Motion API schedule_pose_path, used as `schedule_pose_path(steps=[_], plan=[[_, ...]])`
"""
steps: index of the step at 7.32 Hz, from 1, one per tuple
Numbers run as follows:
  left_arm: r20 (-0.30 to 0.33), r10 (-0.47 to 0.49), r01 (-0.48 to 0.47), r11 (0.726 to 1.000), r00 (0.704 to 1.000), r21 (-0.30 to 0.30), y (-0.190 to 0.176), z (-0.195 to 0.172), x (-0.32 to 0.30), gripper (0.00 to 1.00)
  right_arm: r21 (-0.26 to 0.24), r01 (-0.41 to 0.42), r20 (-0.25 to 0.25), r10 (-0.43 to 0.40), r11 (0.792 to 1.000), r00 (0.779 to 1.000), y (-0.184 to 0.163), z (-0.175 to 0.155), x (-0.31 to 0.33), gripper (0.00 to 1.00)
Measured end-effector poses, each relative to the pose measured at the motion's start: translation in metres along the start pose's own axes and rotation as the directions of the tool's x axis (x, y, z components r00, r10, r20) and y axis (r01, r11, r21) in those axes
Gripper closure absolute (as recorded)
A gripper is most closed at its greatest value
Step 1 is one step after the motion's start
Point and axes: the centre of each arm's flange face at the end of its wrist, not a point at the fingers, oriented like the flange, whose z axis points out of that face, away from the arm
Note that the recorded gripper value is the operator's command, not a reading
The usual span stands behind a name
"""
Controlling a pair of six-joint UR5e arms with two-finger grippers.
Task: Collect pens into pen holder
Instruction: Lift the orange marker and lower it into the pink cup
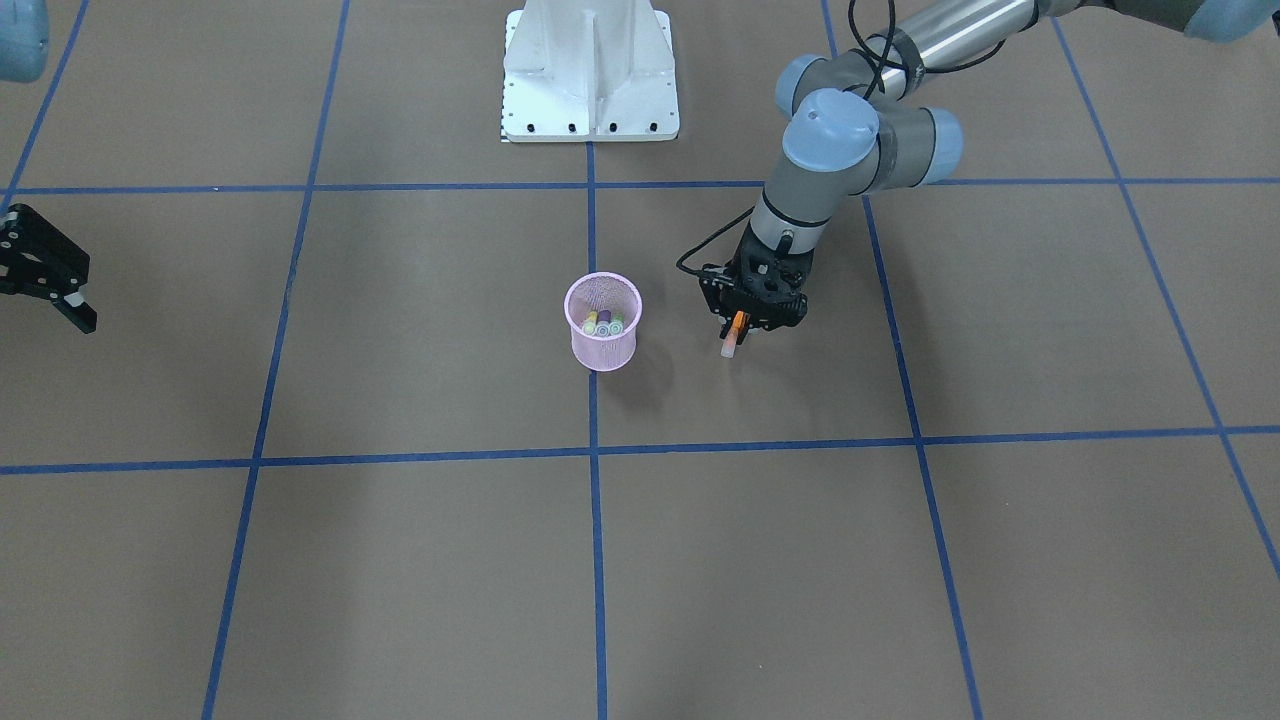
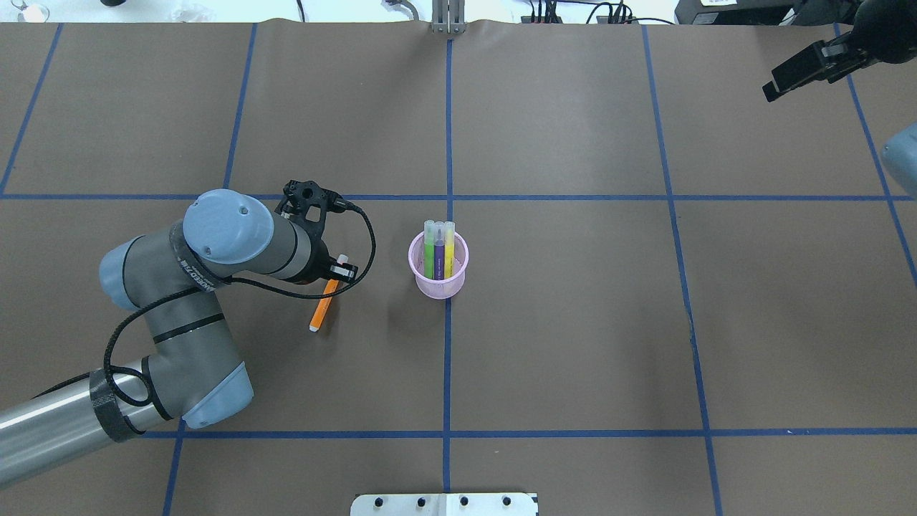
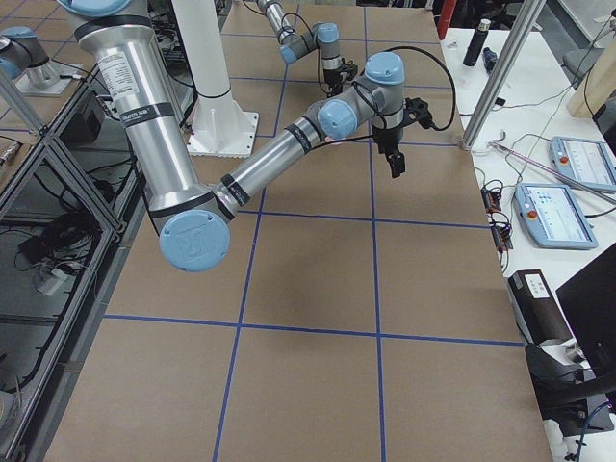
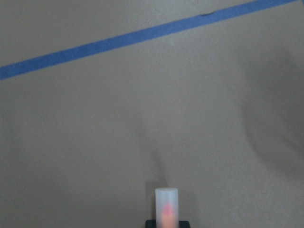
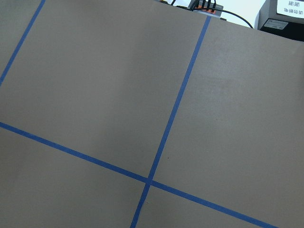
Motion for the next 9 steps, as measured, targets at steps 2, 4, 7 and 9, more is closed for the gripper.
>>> schedule_pose_path(steps=[2, 4, 7, 9], plan=[[-0.090, 0.019, -0.007, 0.991, 0.996, 0.131, -0.015, -0.067, 0.030, 1.00, 0.002, 0.002, 0.000, -0.002, 1.000, 1.000, -0.001, -0.001, -0.001, 0.01], [-0.221, 0.035, 0.040, 0.944, 0.975, 0.327, -0.025, -0.113, 0.056, 1.00, 0.004, 0.002, 0.000, -0.002, 1.000, 1.000, -0.002, -0.001, -0.002, 0.01], [-0.384, 0.101, 0.151, 0.806, 0.918, 0.572, -0.016, -0.115, 0.092, 1.00, 0.005, 0.002, 0.000, -0.002, 1.000, 1.000, -0.002, -0.002, -0.002, 0.01], [-0.396, 0.099, 0.199, 0.739, 0.913, 0.644, -0.006, -0.094, 0.107, 1.00, 0.006, 0.003, 0.000, -0.003, 1.000, 1.000, -0.002, -0.002, -0.003, 0.01]])
